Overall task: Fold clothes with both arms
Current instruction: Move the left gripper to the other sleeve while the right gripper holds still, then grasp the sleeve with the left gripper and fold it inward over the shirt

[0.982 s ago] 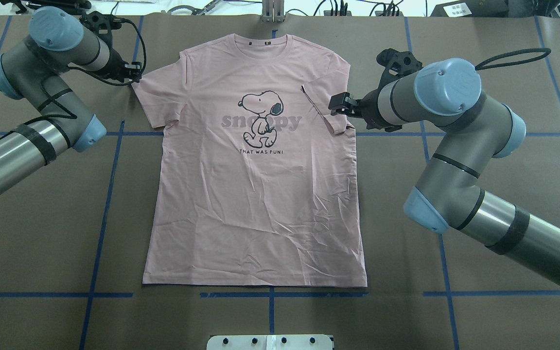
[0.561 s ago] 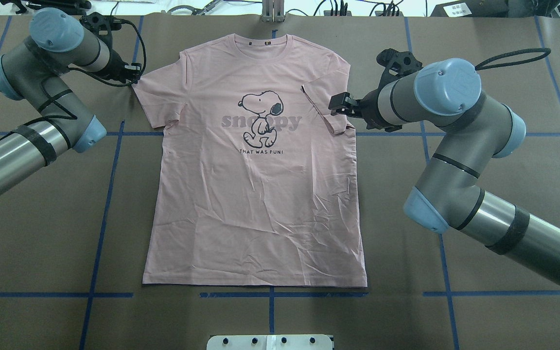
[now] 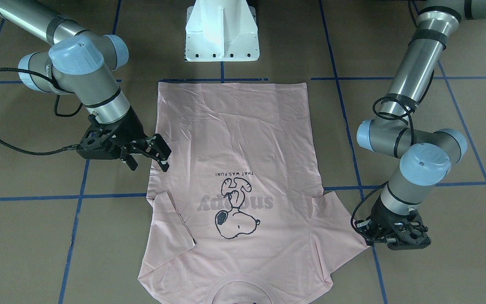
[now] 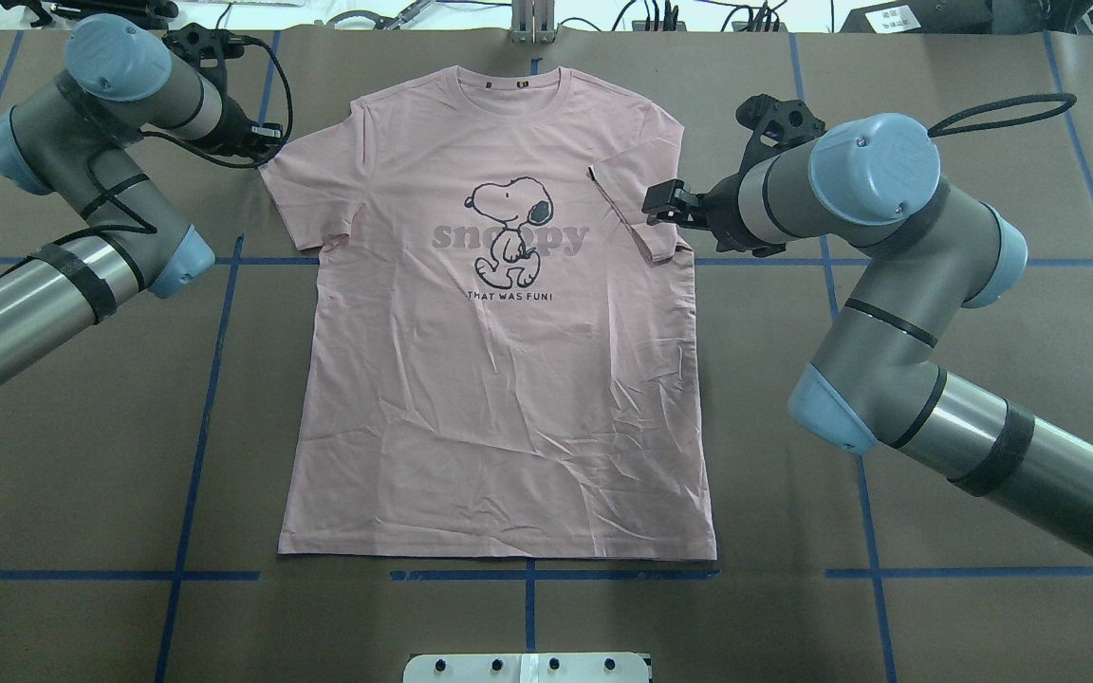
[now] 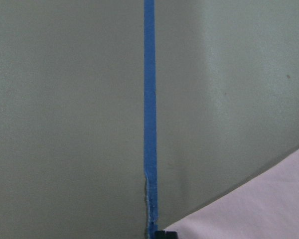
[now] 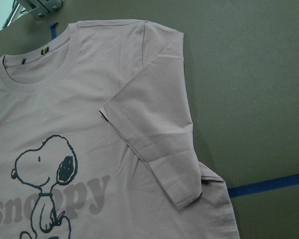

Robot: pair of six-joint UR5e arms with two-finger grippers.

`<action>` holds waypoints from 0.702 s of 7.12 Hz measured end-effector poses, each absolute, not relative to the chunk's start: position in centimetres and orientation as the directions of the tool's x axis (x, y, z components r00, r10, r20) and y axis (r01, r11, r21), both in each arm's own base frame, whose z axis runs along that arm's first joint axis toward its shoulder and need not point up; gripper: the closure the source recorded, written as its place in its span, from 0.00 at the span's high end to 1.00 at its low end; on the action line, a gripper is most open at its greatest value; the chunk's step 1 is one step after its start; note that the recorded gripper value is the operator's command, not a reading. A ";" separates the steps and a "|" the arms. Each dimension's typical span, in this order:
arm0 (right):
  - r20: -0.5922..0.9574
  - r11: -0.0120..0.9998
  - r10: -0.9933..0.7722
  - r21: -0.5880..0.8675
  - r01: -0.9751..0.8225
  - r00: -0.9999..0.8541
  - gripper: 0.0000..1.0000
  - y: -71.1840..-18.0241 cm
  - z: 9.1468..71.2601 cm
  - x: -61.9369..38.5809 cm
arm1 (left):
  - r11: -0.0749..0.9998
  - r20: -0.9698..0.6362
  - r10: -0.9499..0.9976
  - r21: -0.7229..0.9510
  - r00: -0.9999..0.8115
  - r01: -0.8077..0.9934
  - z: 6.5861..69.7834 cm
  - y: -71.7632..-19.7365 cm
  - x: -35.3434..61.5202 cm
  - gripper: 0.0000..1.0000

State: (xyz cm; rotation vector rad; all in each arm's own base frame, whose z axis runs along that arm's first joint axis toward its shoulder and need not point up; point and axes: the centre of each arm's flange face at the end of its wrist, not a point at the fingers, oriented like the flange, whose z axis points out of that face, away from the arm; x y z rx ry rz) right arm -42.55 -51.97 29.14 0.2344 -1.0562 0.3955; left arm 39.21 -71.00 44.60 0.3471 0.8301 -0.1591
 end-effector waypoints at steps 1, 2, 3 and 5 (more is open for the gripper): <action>0.879 0.905 0.203 -0.001 -0.424 0.432 1.00 -52.0 29.2 -42.5 | 0.927 -0.765 -0.016 0.230 0.644 0.296 42.7 -71.0 39.3 0.00; 0.878 0.905 0.204 -0.001 -0.424 0.433 1.00 -52.0 29.3 -42.5 | 0.922 -0.792 -0.048 0.199 0.608 0.332 40.2 -70.9 40.1 0.00; 0.877 0.905 0.206 -0.002 -0.424 0.435 1.00 -51.9 29.4 -42.5 | 0.922 -0.821 -0.089 0.145 0.563 0.358 37.6 -70.0 42.6 0.00; 0.872 0.906 0.211 -0.005 -0.424 0.441 1.00 -51.9 30.0 -42.5 | 0.923 -0.852 -0.153 0.058 0.501 0.380 33.9 -68.4 47.2 0.00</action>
